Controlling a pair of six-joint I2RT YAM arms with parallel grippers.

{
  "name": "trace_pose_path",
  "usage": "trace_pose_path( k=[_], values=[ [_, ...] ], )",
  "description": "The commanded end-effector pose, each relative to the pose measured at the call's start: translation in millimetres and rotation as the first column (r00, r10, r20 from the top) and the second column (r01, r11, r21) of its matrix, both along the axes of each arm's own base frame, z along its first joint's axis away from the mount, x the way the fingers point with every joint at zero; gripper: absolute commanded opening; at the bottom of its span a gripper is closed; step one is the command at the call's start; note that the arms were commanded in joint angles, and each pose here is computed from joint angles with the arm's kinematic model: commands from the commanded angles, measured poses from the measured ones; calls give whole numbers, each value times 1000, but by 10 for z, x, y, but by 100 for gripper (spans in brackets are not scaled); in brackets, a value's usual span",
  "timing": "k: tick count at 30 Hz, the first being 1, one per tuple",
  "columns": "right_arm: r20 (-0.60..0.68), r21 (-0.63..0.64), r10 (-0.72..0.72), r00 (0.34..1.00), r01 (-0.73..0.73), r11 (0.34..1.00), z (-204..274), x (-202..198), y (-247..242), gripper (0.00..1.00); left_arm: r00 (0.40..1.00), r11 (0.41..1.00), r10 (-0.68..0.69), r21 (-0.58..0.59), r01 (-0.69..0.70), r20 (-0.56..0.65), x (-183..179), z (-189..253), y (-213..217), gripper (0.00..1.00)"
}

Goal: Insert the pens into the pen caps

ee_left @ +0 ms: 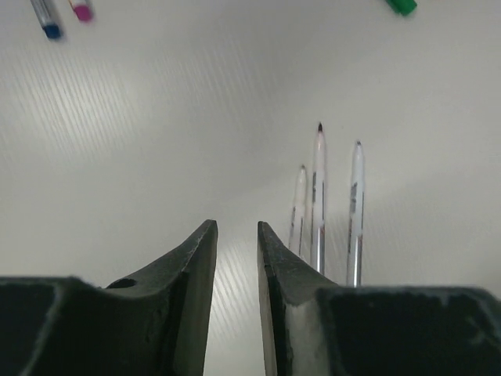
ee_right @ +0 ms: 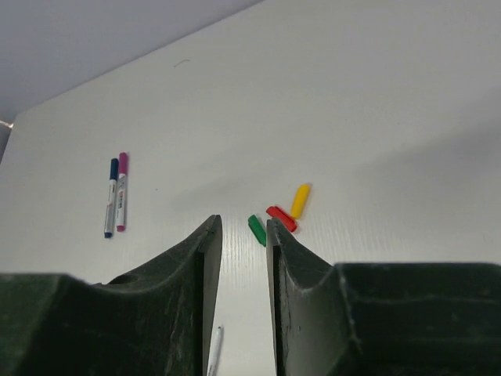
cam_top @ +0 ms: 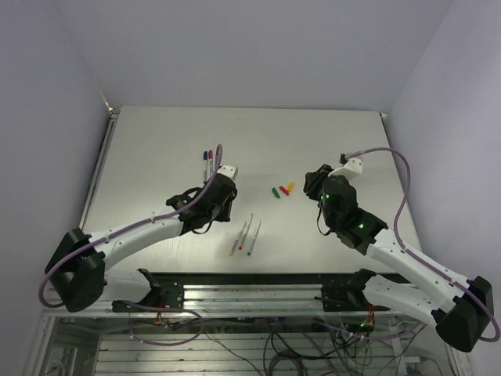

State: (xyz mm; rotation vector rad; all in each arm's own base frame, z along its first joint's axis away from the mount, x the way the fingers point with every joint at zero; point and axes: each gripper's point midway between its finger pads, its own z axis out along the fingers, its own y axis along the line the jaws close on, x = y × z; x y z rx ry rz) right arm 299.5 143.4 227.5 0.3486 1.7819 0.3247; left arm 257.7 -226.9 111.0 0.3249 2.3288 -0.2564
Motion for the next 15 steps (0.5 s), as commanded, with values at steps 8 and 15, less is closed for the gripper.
trace_pose_path(
  k=[8, 15],
  values=[
    [-19, 91, 18, 1000, -16, 996, -166, -126, -7, 27, 989, 997, -80, -27, 78, -128, -553, -189, -27, 44],
    [-25, 97, 33, 999, -30, 995, -209, -166, -3, 25, 980, 992, -120, 31, 126, -157, -646, -352, -110, 45]
  ],
)
